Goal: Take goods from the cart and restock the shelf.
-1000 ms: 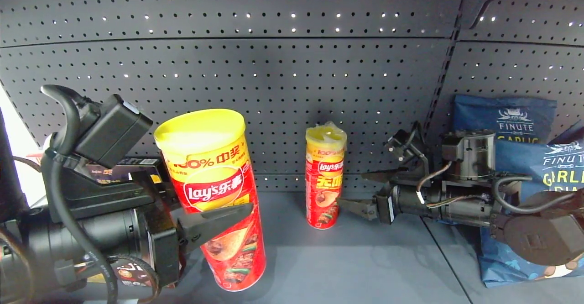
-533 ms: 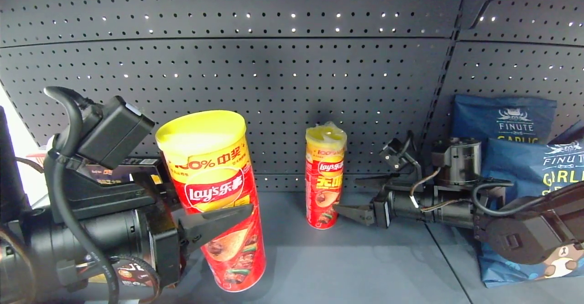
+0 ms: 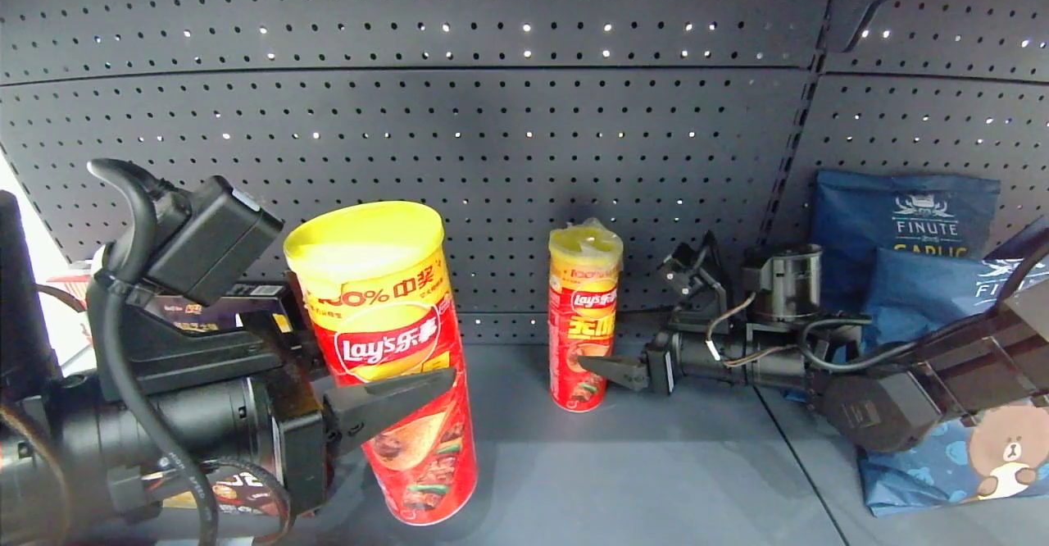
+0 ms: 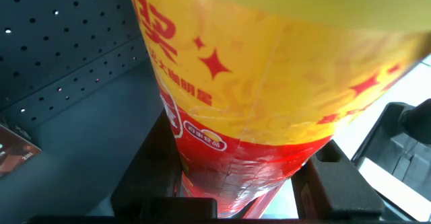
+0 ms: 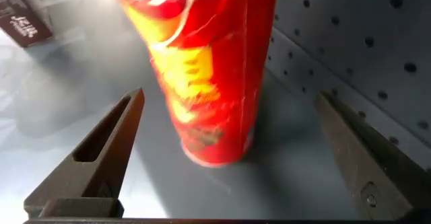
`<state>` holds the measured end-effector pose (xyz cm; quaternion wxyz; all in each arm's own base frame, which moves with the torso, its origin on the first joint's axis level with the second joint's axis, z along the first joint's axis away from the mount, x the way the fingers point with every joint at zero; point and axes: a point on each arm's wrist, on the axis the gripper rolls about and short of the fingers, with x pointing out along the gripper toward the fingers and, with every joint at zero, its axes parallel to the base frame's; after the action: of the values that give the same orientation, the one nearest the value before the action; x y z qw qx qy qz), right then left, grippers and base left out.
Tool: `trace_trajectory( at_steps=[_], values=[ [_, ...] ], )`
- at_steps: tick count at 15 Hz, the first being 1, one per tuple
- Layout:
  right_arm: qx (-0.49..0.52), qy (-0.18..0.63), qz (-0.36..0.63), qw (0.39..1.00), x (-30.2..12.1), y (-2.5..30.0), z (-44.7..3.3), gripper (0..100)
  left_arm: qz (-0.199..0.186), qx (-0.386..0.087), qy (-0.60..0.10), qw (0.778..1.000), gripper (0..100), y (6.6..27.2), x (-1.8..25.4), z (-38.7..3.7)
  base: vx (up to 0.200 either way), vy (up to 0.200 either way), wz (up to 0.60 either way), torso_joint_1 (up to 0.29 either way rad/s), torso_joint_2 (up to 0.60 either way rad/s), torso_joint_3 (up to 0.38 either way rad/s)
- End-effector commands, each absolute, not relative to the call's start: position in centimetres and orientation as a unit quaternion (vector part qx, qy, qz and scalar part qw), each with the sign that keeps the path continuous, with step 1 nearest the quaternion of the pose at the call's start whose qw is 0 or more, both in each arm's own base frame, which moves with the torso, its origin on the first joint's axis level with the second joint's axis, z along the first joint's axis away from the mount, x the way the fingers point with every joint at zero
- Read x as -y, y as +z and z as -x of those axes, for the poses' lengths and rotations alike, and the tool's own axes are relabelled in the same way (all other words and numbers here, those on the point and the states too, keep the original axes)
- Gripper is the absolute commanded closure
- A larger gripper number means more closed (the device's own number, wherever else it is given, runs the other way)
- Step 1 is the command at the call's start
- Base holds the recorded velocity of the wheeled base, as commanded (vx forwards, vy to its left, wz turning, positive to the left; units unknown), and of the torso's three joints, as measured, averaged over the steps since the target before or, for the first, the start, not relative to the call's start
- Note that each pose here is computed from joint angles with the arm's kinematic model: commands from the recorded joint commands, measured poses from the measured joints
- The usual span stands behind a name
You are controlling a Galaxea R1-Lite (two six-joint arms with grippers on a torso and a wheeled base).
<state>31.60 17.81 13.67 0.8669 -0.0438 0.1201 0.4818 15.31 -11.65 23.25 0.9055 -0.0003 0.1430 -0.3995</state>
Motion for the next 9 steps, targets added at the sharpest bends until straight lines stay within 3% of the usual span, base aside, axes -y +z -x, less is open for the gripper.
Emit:
trace_trajectory(
  at_steps=[1, 9],
  values=[
    [-0.124, 0.486, 0.044, 0.864, -18.6, 13.0, -32.3, 0, -0.001, -0.147, -0.400, 0.905, 100, 23.1, 11.8, -15.4, 0.000, 0.000, 0.00, 0.000, 0.00, 0.000],
    [-0.127, 0.494, 0.044, 0.859, -19.7, 11.5, -33.5, 0, -0.001, -0.147, -0.400, 0.905, 100, 23.1, 11.8, -15.4, 0.000, 0.000, 0.00, 0.000, 0.00, 0.000]
  ],
)
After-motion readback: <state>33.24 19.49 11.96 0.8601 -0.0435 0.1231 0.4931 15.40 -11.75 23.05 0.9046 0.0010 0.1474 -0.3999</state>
